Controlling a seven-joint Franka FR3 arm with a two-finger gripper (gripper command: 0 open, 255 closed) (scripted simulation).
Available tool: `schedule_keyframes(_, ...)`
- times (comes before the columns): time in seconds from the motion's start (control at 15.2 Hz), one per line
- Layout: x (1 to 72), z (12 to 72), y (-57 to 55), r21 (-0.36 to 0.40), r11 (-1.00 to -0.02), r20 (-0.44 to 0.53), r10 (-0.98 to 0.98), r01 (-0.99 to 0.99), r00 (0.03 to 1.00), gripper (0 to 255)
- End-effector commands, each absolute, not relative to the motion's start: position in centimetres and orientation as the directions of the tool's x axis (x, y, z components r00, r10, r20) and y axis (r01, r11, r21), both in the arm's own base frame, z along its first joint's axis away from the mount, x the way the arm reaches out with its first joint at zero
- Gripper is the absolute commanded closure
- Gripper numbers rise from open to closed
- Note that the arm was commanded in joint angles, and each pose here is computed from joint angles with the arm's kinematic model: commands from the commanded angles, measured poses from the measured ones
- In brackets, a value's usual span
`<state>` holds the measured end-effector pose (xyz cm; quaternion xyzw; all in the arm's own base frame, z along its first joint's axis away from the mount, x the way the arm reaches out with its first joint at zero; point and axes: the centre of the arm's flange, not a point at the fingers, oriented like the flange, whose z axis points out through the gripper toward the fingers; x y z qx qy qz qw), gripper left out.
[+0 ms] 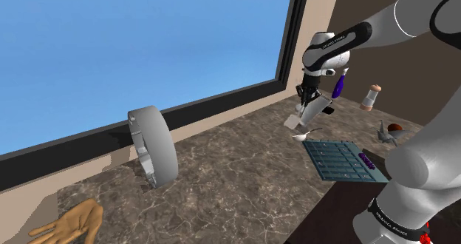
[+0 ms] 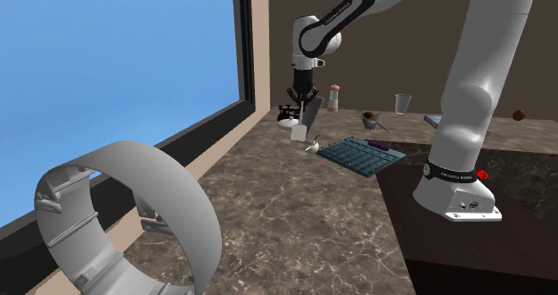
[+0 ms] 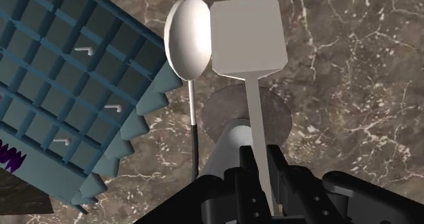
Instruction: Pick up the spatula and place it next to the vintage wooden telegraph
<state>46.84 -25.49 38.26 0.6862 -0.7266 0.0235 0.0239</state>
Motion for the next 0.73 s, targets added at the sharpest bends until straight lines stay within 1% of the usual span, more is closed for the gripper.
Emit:
schedule_keyframes(0.0, 45.5, 38.1, -28.0, 0.0, 0.056, 0.066, -0.996, -0.998, -0.055, 255)
schedule_keyframes(0.66, 39.4, 38.1, -39.7, 0.0, 0.056, 0.066, -0.996, -0.998, -0.055, 255)
